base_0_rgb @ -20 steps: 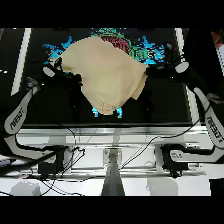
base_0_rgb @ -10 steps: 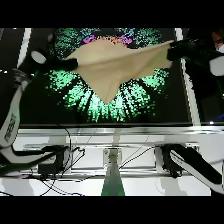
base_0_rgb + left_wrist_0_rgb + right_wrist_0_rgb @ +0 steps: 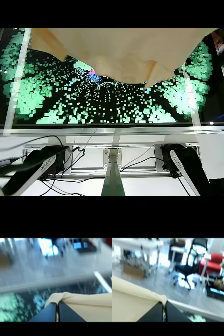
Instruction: Fold the clothes and pants, and hang the long-sleeved shirts on hangers.
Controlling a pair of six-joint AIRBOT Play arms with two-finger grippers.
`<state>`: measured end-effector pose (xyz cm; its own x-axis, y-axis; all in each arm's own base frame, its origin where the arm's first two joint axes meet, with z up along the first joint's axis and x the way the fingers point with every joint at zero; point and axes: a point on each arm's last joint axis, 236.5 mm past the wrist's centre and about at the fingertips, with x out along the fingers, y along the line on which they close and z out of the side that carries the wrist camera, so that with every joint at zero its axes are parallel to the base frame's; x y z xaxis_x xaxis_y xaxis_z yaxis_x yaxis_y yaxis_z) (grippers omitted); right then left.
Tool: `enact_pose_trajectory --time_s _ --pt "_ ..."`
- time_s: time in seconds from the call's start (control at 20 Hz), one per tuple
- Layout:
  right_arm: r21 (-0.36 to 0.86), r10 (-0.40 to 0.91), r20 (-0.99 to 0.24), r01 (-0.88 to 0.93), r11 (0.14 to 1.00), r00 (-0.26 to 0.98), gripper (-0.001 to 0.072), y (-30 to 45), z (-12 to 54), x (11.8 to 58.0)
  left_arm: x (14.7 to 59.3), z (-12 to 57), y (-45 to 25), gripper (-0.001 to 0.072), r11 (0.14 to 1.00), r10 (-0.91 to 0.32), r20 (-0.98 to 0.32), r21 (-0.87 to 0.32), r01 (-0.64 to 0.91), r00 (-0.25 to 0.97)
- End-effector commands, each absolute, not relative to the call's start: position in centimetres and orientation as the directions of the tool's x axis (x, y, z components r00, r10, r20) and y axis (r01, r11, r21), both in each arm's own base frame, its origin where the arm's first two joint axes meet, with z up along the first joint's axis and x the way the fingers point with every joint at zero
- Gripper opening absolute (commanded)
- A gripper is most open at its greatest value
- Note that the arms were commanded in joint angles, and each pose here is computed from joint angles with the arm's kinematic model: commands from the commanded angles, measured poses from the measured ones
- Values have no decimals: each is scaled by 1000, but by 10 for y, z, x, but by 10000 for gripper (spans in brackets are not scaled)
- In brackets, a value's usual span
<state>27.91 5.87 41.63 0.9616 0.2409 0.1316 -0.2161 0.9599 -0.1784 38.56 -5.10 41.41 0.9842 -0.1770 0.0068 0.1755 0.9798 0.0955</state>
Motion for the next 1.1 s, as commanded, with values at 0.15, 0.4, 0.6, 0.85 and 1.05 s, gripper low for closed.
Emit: enact_pose_trajectory --time_s 0.15,0.4,0.6,0.85,1.05 --pt "-101 320 387 -305 947 865 9 74 479 167 236 501 -41 16 981 -169 254 137 138 952" --pt "35 421 145 -430 902 895 8 99 421 200 251 411 -52 15 976 -215 -119 5 217 969" --pt "184 495 -362 -460 868 790 9 120 287 262 305 256 -60 17 970 -223 -621 -65 234 751" --pt "234 397 -715 -338 912 575 9 100 139 341 366 63 -71 18 969 -220 -911 -164 182 350" --pt "259 360 -774 -257 931 521 10 94 70 393 402 -9 -104 17 936 -344 -901 -306 176 263"
